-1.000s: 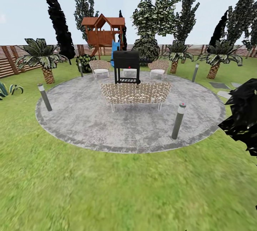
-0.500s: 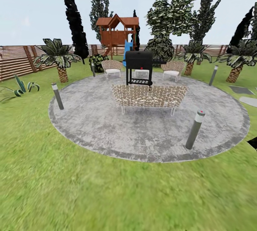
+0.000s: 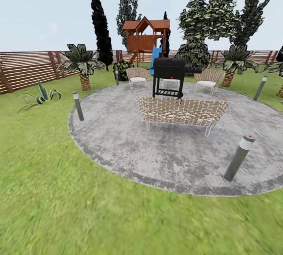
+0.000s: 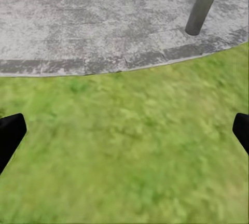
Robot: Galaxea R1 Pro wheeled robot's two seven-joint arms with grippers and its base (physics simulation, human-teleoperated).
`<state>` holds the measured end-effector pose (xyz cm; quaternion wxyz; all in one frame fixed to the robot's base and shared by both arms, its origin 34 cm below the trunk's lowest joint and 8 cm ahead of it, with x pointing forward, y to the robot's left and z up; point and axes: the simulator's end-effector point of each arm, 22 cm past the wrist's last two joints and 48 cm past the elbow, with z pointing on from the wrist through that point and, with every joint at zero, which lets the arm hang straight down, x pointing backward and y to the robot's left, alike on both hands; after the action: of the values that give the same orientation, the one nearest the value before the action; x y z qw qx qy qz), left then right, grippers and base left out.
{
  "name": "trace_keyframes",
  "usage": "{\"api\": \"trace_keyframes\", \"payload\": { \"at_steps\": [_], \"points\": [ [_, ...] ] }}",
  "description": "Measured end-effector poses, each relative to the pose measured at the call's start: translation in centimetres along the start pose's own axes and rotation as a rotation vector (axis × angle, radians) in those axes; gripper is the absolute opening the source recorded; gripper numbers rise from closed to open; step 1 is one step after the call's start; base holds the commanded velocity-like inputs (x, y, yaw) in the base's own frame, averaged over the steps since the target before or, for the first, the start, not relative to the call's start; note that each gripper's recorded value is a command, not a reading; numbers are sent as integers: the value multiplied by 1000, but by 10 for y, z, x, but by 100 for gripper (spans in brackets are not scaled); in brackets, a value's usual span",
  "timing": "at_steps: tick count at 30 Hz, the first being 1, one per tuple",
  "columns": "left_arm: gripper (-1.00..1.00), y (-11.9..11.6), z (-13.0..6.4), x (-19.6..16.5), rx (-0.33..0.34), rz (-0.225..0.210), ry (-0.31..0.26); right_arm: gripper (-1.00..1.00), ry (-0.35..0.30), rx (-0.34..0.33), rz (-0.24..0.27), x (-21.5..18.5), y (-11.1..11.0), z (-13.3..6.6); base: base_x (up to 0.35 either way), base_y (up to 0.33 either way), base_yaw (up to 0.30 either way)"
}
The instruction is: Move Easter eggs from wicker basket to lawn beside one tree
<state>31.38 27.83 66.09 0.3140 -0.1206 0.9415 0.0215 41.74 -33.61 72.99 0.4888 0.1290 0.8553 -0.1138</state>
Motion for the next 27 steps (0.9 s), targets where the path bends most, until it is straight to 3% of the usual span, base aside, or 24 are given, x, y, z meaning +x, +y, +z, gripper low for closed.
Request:
{"api": "trace_keyframes", "payload": {
  "at_steps": [13, 27],
  "points": [
    [100, -2, 1, -6, 6, -2, -16, 100, -16, -2, 5, -7, 1, 1, 340, 138, 176],
    [100, -3, 1, -8, 9, -2, -19, 100, -19, -2, 7, -8, 1, 1, 340, 83, 250]
  ]
}}
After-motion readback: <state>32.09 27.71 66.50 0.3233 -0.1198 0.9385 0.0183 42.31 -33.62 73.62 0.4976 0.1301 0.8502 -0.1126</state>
